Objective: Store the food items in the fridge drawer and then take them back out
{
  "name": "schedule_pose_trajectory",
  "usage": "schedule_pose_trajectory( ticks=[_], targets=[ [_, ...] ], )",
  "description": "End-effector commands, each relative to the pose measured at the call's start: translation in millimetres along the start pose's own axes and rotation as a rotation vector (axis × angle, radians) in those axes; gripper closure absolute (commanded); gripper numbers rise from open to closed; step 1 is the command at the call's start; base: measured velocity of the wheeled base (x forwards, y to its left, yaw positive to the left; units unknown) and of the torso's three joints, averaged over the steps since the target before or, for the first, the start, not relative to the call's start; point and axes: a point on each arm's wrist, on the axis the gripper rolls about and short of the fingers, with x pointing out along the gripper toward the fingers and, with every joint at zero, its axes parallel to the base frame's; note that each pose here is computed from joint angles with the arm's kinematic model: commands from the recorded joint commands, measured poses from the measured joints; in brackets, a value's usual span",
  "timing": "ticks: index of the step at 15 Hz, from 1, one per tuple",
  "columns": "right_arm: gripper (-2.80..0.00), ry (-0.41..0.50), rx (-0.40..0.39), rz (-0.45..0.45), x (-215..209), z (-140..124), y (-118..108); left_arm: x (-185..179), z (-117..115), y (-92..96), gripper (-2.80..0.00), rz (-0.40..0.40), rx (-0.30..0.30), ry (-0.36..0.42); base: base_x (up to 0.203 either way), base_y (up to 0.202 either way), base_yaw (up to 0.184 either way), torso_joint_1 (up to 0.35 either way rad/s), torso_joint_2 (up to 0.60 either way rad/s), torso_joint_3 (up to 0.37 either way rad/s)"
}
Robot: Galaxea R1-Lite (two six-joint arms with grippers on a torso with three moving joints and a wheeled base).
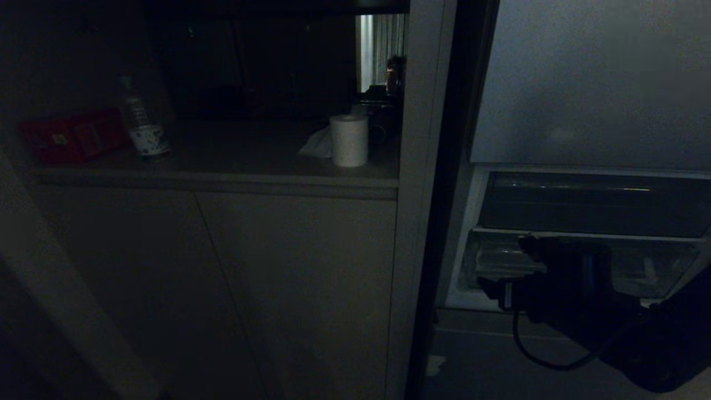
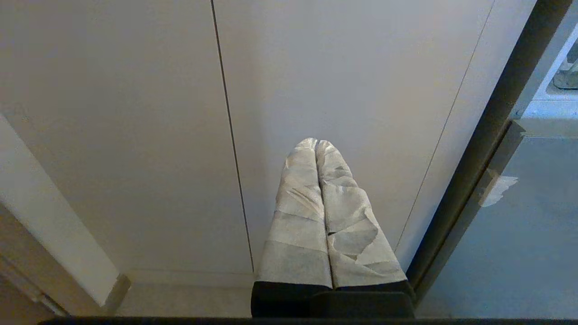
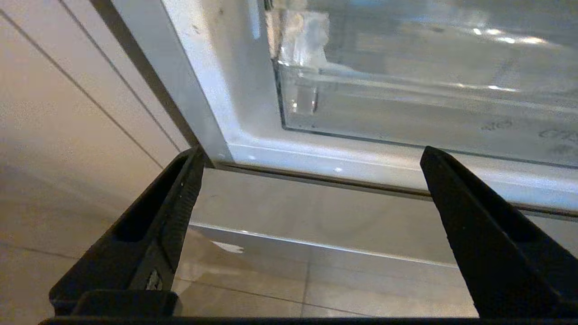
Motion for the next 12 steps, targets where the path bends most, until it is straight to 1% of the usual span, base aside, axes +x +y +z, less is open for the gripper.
schedule_pose_trajectory(
  ticks=[1,4,6,12],
  targets=[
    [-2.8,0.003,-0.004,-0.004,0.7,-2.0,0.8,0.0,0.0,0.0,0.0,0.0,0.0,0.0,0.0,0.0,0.0,0.0,0.0,0.0],
    [-2.8,-0.006,-0.001,-0.015,1.5,0.1,0.5,0.0,0.0,0.0,0.0,0.0,0.0,0.0,0.0,0.0,0.0,0.0,0.0,0.0],
    [-2.8,-0.011,-0.004,-0.049,2.0,0.5,0.4,0.0,0.0,0.0,0.0,0.0,0.0,0.0,0.0,0.0,0.0,0.0,0.0,0.0],
    [-2.8,-0.012,-0.001,-0.061,9.2,0.0,3.1,0.0,0.0,0.0,0.0,0.0,0.0,0.0,0.0,0.0,0.0,0.0,0.0,0.0]
  ],
)
